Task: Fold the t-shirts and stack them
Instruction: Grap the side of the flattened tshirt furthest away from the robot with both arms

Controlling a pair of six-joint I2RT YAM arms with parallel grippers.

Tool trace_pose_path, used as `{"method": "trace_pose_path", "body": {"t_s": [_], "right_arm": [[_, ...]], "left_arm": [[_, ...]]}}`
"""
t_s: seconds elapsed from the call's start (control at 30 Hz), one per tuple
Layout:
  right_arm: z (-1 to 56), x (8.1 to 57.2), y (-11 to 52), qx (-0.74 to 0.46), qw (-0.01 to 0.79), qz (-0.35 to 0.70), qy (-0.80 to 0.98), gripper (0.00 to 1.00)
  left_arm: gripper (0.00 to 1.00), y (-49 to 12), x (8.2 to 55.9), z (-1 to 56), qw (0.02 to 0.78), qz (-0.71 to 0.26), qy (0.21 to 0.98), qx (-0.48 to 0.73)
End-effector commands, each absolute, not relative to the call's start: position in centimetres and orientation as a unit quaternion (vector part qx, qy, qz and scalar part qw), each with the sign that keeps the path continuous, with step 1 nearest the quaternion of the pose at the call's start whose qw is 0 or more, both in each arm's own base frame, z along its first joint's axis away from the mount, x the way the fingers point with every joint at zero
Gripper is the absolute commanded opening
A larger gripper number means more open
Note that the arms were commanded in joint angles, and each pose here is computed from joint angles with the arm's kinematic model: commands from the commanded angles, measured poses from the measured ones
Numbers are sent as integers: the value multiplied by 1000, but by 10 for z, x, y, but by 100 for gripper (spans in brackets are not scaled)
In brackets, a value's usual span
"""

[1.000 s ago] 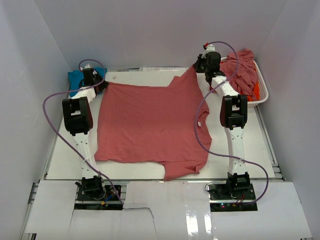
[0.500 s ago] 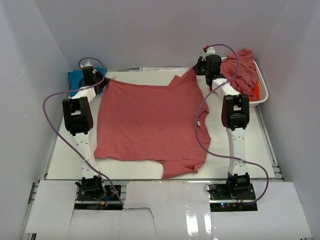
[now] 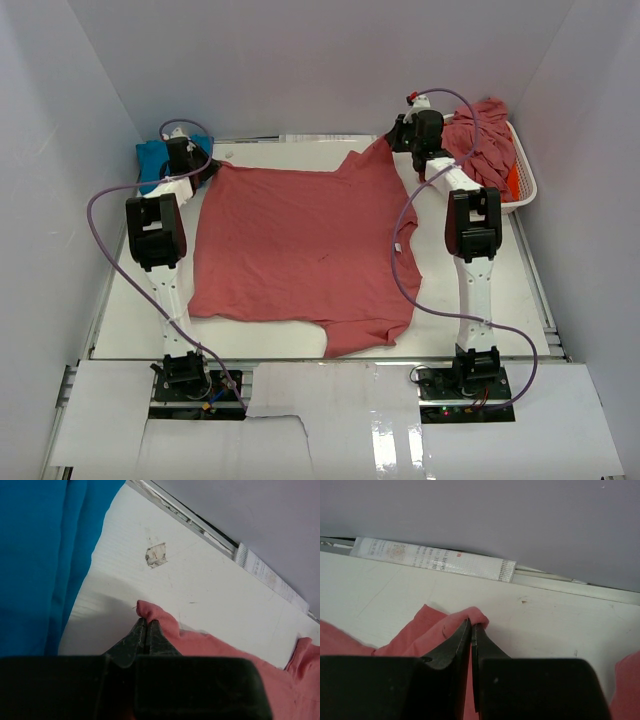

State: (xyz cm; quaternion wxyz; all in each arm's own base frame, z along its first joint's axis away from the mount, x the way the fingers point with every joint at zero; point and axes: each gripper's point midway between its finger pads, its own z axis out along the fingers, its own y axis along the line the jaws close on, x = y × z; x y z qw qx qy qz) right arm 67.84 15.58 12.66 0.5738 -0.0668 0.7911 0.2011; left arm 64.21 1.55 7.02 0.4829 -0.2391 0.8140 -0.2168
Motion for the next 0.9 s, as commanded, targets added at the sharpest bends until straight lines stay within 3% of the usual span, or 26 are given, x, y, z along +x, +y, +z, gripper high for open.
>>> {"method": "trace_pose_path", "body": {"t_s": [0.0,0.87], "right_arm": [[190,671,163,-86,615,217,753,8],[222,621,152,-106,607,218,757,8]], "left_arm": [[0,12,642,79,494,-218,812,-224],[0,22,622,94,501,-178,814,-233]]}}
